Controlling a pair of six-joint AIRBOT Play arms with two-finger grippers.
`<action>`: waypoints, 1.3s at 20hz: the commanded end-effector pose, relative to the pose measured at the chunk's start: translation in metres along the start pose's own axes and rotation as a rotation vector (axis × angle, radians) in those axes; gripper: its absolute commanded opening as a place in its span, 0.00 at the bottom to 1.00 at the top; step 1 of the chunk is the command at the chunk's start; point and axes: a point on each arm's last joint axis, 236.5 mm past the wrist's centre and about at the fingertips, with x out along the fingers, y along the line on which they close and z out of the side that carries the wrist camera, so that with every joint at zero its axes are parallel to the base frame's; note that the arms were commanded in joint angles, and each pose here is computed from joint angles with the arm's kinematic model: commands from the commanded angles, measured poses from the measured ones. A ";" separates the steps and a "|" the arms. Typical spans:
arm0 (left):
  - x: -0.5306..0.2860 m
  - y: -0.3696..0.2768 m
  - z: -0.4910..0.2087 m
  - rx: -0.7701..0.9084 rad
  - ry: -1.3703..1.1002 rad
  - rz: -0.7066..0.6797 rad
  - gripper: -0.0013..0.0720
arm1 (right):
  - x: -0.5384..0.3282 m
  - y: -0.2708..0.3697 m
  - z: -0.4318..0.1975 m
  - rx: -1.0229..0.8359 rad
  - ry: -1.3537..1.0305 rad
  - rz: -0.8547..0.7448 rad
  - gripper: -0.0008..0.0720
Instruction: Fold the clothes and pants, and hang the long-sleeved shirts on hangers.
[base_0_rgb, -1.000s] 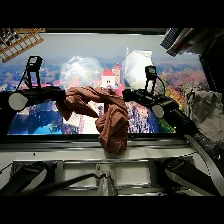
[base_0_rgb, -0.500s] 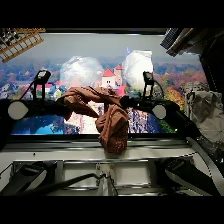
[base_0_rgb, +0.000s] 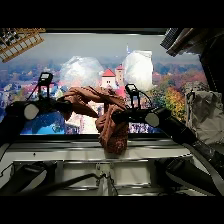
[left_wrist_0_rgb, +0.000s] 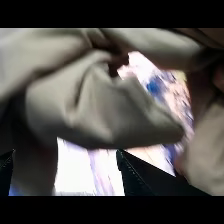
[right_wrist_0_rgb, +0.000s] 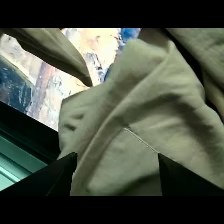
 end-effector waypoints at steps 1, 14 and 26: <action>0.049 -0.003 0.020 0.138 -0.016 -0.027 1.00 | 0.001 0.006 0.004 0.001 -0.020 0.018 0.79; -0.174 0.149 0.148 0.075 -0.346 0.505 0.02 | -0.028 -0.010 -0.026 0.005 0.071 -0.086 0.79; -0.233 0.152 0.134 0.049 -0.407 0.577 0.03 | -0.002 0.055 -0.044 -0.286 0.038 0.004 0.82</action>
